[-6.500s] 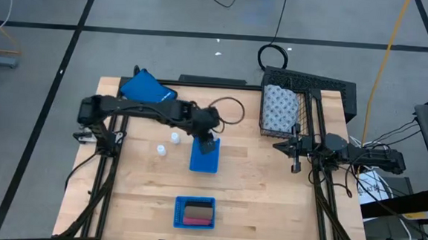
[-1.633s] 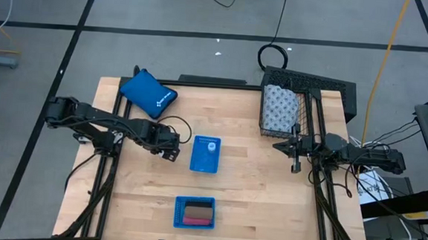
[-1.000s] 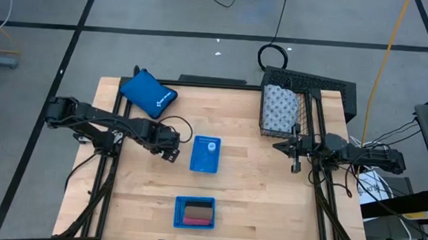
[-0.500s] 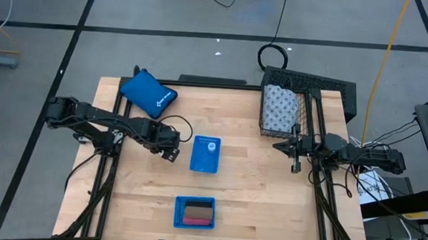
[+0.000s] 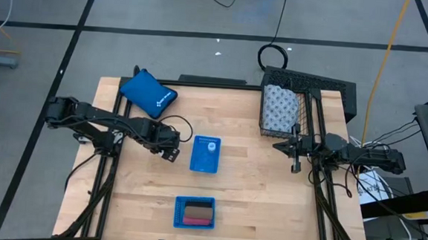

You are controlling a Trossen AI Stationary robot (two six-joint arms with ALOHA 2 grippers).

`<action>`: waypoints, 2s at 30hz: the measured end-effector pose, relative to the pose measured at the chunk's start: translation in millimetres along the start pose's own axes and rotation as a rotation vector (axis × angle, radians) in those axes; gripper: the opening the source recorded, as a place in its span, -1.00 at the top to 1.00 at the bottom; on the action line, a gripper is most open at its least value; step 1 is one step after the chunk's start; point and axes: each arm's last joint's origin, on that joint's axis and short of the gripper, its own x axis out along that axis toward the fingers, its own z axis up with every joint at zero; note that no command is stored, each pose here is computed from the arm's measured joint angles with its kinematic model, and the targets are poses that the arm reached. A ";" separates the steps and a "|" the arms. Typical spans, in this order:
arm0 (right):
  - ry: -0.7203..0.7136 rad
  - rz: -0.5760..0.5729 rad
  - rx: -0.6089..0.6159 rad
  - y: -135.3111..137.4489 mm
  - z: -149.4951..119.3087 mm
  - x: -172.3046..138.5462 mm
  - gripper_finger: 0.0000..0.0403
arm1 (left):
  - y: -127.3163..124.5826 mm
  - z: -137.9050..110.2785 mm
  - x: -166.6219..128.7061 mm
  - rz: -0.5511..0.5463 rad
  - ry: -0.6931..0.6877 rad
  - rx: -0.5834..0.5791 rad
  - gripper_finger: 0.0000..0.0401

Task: Pick & place medical supplies in basket/bin
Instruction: Put the bottom white pill bottle into the top blue bin

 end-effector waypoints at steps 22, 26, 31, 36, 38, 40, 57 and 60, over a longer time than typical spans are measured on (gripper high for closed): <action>0.000 0.000 0.000 0.0 0.0 0.0 1.00 | 0.1 0.2 0.0 0.003 -0.007 -0.005 -0.27; 0.000 0.000 0.000 0.0 0.0 0.0 1.00 | 0.1 0.2 0.0 0.003 -0.007 -0.005 -0.27; 0.000 0.000 0.000 0.0 0.0 0.0 1.00 | 0.1 0.2 0.0 0.003 -0.007 -0.005 -0.19; 0.000 0.000 0.000 0.0 0.0 0.0 1.00 | 0.0 0.0 0.0 0.000 -0.001 -0.005 0.06; 0.000 0.000 0.000 0.0 0.0 0.0 1.00 | 0.0 0.0 -0.1 -0.001 -0.001 -0.004 0.17; 0.000 0.000 0.000 0.0 0.0 0.0 1.00 | -0.1 0.0 -0.2 -0.001 -0.001 -0.004 0.25; 0.000 0.000 0.000 0.0 0.0 0.0 1.00 | -1.1 -0.3 -0.3 -0.020 0.020 -0.025 0.31; 0.000 0.000 0.000 0.0 0.0 0.0 1.00 | -3.5 0.9 -0.3 -0.045 0.008 -0.017 0.31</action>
